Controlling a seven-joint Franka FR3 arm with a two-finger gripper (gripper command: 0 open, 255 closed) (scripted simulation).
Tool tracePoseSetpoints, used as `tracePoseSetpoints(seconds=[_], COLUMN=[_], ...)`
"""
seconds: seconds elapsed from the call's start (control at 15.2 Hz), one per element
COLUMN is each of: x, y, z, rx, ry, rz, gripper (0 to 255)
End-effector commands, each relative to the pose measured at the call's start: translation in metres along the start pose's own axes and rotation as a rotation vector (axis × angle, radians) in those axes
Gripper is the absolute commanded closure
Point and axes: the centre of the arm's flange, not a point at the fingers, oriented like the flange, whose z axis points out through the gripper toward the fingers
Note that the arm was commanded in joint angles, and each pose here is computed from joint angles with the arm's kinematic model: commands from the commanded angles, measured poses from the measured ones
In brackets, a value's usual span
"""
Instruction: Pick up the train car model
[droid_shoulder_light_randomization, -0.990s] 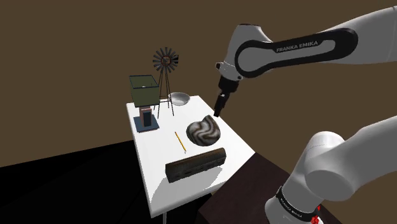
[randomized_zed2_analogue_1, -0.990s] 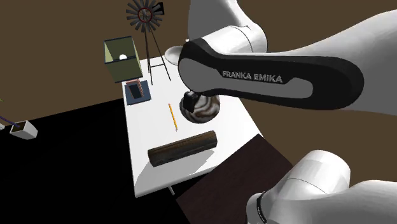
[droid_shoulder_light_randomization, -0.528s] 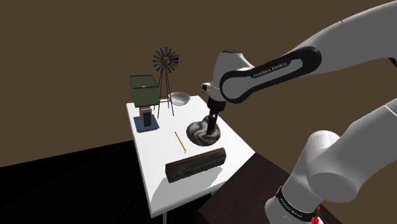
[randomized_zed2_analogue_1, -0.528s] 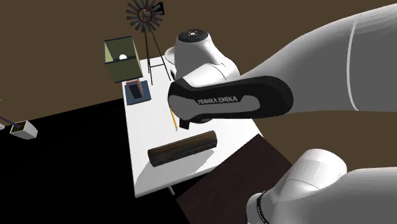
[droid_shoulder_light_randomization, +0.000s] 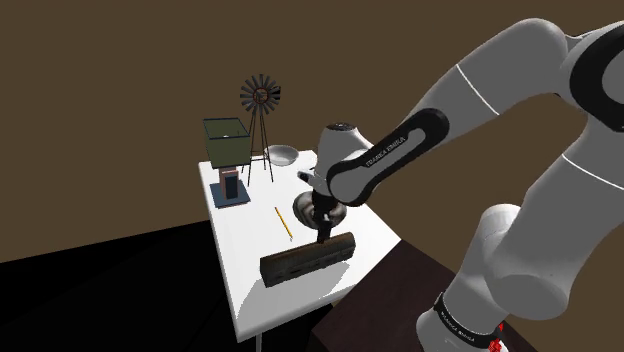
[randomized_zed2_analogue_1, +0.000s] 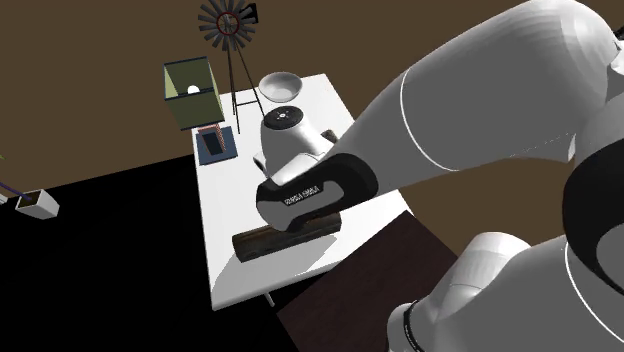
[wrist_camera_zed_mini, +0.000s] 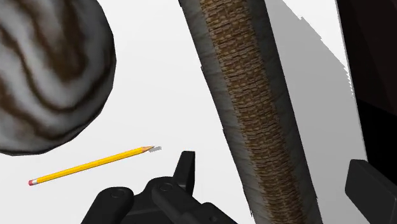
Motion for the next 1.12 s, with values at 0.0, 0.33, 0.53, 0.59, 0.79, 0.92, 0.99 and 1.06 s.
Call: tracePoseSetpoints(seconds=[0.0,0.33,0.53,0.59,0.79,0.92,0.99,1.06], x=[0.006,0.011,0.011,0.011,0.010,0.010,0.010,0.011], y=[-0.002,-0.008,-0.008,-0.008,-0.008,-0.008,-0.008,-0.008], z=[0.025,0.063,0.078,0.084,0.092,0.091,0.091,0.091], rx=[0.001,0.003,0.003,0.003,0.003,0.004,0.004,0.004], ry=[-0.010,-0.020,-0.020,-0.020,-0.020,-0.020,-0.020,-0.020], rz=[-0.070,-0.141,-0.141,-0.141,-0.141,-0.141,-0.141,-0.141], gripper=[0,0,0,0,0,255,255,255])
